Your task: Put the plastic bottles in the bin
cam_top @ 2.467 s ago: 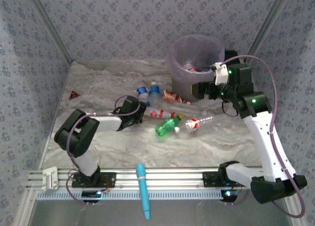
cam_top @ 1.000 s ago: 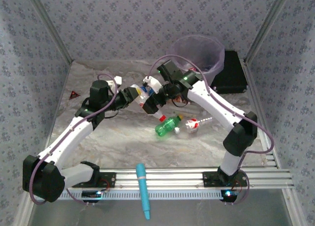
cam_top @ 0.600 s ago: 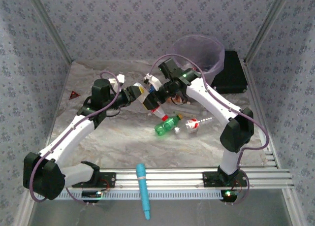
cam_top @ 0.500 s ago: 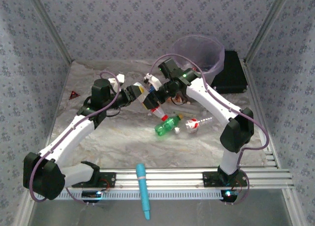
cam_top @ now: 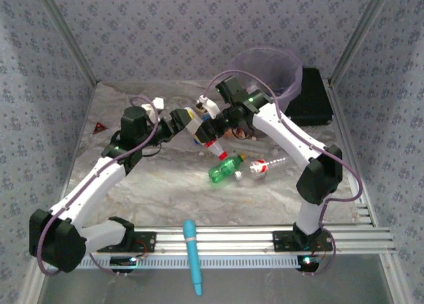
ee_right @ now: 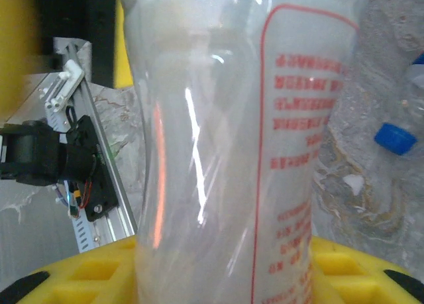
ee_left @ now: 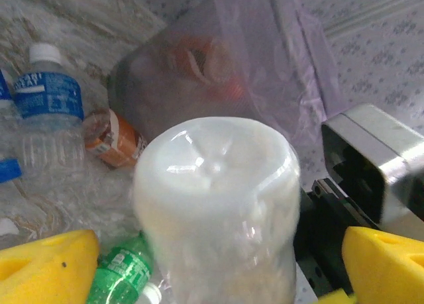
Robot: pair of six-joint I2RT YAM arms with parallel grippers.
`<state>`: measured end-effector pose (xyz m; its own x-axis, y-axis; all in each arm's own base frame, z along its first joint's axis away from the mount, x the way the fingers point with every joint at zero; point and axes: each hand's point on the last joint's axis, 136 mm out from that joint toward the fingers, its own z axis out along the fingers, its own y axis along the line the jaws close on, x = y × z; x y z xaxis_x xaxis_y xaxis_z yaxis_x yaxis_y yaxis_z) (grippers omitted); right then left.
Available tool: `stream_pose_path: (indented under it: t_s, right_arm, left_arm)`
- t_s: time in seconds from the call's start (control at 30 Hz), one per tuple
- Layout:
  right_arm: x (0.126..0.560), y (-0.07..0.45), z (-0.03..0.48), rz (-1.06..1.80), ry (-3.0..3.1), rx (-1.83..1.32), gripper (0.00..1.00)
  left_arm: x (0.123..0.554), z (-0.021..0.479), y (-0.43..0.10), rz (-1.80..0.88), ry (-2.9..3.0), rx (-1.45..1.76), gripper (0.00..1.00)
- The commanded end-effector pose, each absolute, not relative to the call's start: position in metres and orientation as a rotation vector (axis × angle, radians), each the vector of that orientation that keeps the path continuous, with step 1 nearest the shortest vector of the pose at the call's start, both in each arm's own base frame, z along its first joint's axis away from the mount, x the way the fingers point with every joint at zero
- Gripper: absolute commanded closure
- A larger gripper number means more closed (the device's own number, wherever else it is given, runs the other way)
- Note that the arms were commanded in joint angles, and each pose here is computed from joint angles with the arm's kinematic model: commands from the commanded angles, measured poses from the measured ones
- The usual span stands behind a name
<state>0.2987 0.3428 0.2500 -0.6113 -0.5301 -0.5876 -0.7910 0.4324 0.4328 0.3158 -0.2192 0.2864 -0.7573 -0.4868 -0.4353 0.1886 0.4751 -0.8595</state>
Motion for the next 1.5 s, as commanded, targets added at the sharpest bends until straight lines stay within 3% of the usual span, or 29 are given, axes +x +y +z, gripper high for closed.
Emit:
stream_pose_path:
  t_s: [0.0,0.4,0.63,0.8,1.03,1.47]
  right_arm:
    - [0.315,0.323,0.28,0.922,2.302,-1.035,0.54]
    - [0.385,0.226,0.381,0.687,2.165,-0.629,0.54]
    - [0.451,0.162,0.418,0.556,2.045,-0.369,0.55]
    - [0.493,0.135,0.405,0.488,2.073,-0.274,0.55]
    - [0.533,0.138,0.361,0.49,2.153,-0.284,0.55]
    - [0.519,0.151,0.238,0.507,2.418,-0.392,0.54]
  left_arm:
    - [0.312,0.304,-0.199,-1.232,1.978,-0.256,0.04]
    - [0.296,0.266,-0.182,-1.028,2.116,-0.268,0.04]
    - [0.292,0.258,-0.175,-0.981,2.135,-0.293,0.04]
    - [0.287,0.263,-0.171,-0.982,2.121,-0.294,0.04]
    - [0.281,0.264,-0.166,-0.975,2.113,-0.309,0.04]
    - [0.283,0.263,-0.161,-0.949,2.107,-0.332,0.05]
